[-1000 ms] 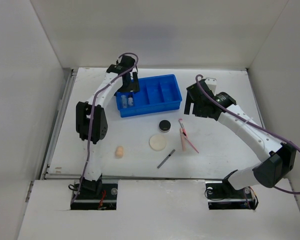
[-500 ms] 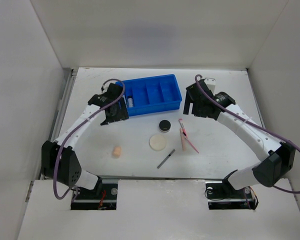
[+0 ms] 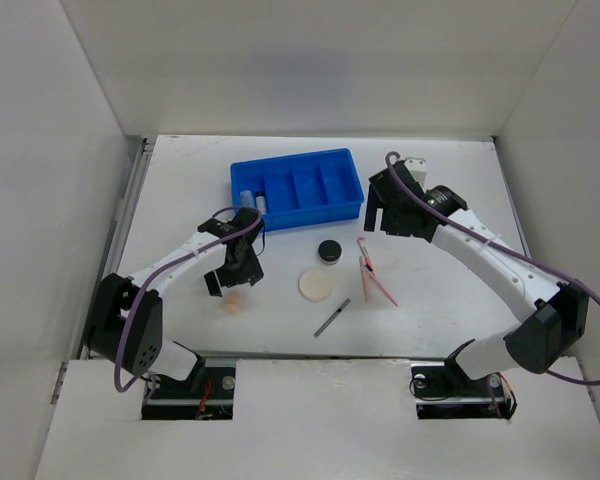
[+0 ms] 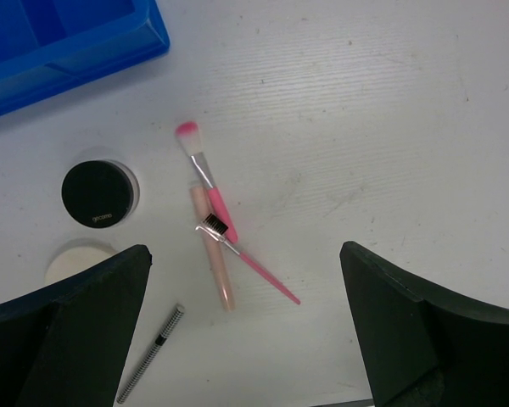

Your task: Organize the makeup

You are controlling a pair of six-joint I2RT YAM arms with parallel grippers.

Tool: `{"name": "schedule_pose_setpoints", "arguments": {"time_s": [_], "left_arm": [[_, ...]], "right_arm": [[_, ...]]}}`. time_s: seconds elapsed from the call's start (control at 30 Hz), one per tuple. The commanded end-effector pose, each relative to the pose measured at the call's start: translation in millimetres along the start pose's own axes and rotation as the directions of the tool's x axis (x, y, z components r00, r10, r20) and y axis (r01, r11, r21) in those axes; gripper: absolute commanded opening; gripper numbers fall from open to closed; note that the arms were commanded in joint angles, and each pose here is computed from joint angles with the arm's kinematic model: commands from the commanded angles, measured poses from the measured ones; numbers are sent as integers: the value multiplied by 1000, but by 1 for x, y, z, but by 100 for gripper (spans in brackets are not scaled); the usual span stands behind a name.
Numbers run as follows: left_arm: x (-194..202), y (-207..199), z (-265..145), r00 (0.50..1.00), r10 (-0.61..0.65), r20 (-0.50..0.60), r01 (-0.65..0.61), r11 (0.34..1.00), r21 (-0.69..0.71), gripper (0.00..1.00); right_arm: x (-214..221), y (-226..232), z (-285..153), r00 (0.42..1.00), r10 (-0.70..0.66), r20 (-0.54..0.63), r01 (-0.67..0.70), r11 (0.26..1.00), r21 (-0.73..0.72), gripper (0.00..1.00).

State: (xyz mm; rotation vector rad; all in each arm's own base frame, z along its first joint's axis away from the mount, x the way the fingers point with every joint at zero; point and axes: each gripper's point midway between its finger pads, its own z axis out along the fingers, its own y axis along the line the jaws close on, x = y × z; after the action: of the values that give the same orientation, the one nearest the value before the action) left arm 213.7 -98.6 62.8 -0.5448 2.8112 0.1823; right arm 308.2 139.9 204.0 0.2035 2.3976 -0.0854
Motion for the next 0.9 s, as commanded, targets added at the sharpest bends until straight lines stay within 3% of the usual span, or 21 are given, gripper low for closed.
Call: {"name": "schedule_pose_setpoints", "arguments": {"time_s": [0.0,0.3,0.47,0.53,0.63,0.87], "left_arm": [[13,12,9,997,-69,-21,68,996,-57,72],[21,18,28,991,-133,-15,131,986,-98,63],[28,17,34,990,-129,-49,124,987,-105,43],[26,17,30,994,-103,-46,99,991,-95,31],[13,-1,2,1000,-22,15,22,1000,-7,24],[-56,-59,-74,974,60,218,-106,972,209,24]], "right_arm": [[-7,4,-7,999,12,36,-11,999,-36,100],[-4,3,-5,1000,8,30,-7,1000,-31,100],[-4,3,-5,1000,8,30,-7,1000,-31,100],[-4,3,-5,1000,8,30,-7,1000,-31,100],[-4,3,-5,1000,8,30,-7,1000,-31,100],[-13,-3,-9,997,26,69,-26,1000,-5,100]]}}
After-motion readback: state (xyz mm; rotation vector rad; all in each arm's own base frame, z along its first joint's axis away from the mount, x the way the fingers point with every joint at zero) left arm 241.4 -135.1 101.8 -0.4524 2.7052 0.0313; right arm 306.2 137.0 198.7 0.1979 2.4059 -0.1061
